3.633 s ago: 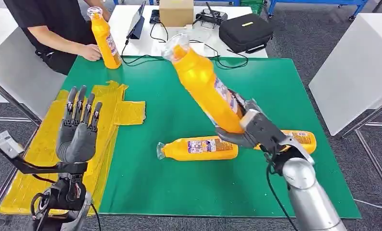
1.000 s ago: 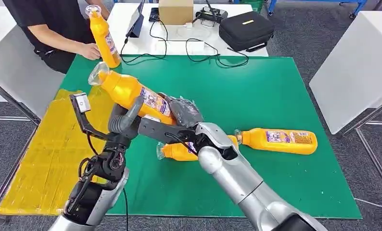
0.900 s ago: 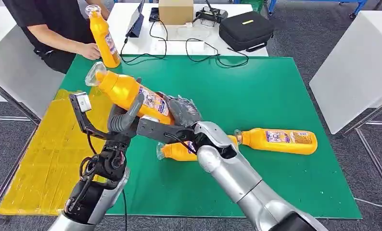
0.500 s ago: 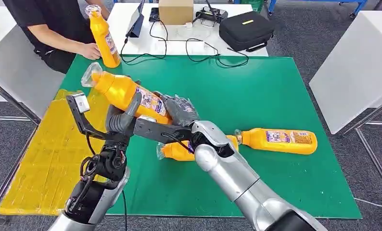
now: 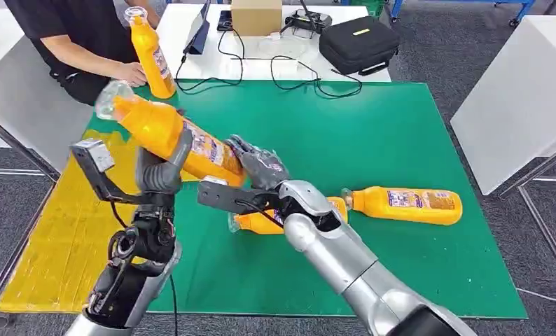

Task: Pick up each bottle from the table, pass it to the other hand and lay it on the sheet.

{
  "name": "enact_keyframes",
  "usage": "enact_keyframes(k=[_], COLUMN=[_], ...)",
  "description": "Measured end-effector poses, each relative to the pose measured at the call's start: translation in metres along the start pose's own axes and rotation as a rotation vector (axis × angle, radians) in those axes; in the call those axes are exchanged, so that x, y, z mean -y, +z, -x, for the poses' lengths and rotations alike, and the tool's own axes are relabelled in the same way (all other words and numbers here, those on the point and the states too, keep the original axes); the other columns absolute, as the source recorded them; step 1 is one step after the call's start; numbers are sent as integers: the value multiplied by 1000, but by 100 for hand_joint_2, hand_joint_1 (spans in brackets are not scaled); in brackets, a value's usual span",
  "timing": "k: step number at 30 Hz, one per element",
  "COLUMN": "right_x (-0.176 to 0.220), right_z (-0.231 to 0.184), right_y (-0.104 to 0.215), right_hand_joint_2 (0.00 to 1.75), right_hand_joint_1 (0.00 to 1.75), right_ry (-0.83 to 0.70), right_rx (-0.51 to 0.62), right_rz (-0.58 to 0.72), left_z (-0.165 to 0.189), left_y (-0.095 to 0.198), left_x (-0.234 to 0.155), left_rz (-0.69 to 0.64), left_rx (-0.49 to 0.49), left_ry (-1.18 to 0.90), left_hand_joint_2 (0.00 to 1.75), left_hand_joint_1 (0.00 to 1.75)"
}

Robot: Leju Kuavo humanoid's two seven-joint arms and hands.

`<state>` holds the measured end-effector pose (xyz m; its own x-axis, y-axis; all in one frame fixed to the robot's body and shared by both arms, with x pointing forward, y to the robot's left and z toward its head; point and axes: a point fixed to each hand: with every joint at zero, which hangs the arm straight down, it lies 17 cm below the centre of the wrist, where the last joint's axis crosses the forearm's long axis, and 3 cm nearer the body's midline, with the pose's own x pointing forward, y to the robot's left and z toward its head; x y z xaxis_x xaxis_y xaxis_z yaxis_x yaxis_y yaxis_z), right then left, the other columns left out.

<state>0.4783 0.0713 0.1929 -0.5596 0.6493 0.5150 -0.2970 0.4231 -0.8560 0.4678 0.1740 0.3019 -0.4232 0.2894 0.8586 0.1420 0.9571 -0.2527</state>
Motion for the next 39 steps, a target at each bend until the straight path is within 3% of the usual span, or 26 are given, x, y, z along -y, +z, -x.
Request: enact_keyframes(k=[4,6,11,17,20,28,38,39], right_x=[17,24,50,45,41,43,31,30], right_z=[39,49,61,77,81,80,78,79], right_y=[18,23,43,71,77,80,82,83], right_hand_joint_2=[0,0,0,0,0,0,0,0], right_hand_joint_1=[0,0,0,0,0,0,0,0], right_ry=[-19,-28,-80,-127,-139,-142,-152,-152], right_rx=[-49,-63,-63,-75,-84,-81,-69,-70], right_rz=[49,67,122,115,117,124,84,82], left_z=[-17,-18,-18,54,82,108,212,219], left_y=[1,2,8,35,52,64,118,122], left_x=[-33,-49,-88,-133,-147,-161,-184,-186], left_rz=[-31,-68,-134,-36,3,49,394,415], left_rx=[103,108,164,33,-41,-132,-400,-419], left_ry=[-358,-435,-964,-1490,-1544,-1599,-1845,-1851], left_hand_joint_2=[175,175,175,175,175,175,175,175], left_hand_joint_1=[175,175,175,175,175,175,175,0])
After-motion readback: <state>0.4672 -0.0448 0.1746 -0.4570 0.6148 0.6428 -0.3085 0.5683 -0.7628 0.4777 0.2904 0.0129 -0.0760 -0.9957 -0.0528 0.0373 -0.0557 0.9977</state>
